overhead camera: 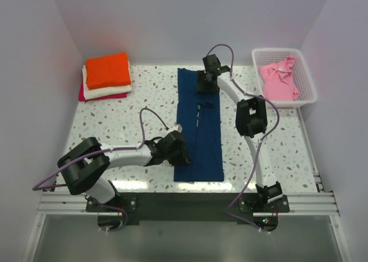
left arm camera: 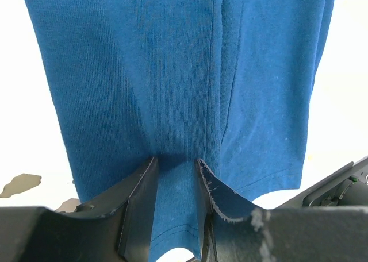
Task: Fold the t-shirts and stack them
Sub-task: Fold the tshirt
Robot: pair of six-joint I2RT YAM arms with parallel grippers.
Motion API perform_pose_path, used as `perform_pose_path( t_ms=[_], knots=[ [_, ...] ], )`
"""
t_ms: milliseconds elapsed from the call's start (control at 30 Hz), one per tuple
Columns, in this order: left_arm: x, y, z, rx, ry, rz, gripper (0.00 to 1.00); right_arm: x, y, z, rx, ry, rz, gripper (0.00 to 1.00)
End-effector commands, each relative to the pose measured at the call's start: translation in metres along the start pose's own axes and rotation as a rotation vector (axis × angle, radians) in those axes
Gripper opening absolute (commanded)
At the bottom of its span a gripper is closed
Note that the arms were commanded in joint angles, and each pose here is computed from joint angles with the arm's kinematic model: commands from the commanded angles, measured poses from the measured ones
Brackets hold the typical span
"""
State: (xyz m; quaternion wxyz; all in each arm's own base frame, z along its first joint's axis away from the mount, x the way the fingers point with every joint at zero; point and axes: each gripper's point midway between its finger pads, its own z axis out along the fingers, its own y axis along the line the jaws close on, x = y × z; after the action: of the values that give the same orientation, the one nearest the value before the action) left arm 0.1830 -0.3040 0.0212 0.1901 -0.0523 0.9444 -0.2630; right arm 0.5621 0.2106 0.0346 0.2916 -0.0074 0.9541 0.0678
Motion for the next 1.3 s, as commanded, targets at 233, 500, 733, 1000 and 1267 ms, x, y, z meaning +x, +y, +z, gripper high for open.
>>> perform_pose_path(
  t_ms=[233, 500, 733, 1000, 1267],
  knots=[
    [-0.028, -0.033, -0.023, 0.049, -0.07, 0.069, 0.38, -0.012, -0.005, -0.091, -0.027, -0.066, 0.082, 0.62],
    [-0.041, -0.034, -0.035, 0.049, -0.101, 0.088, 0.38, 0.033, -0.006, -0.074, -0.064, 0.003, 0.121, 0.32],
    [-0.044, -0.015, -0.042, 0.003, -0.128, 0.098, 0.38, 0.059, 0.0, -0.051, -0.098, 0.078, 0.138, 0.26],
    [-0.047, 0.015, -0.051, -0.03, -0.147, 0.084, 0.4, 0.089, 0.001, -0.04, -0.117, 0.148, 0.147, 0.26],
    [-0.044, 0.024, -0.058, -0.018, -0.131, 0.134, 0.5, 0.044, 0.002, -0.085, -0.109, 0.036, 0.131, 0.45]
  ],
)
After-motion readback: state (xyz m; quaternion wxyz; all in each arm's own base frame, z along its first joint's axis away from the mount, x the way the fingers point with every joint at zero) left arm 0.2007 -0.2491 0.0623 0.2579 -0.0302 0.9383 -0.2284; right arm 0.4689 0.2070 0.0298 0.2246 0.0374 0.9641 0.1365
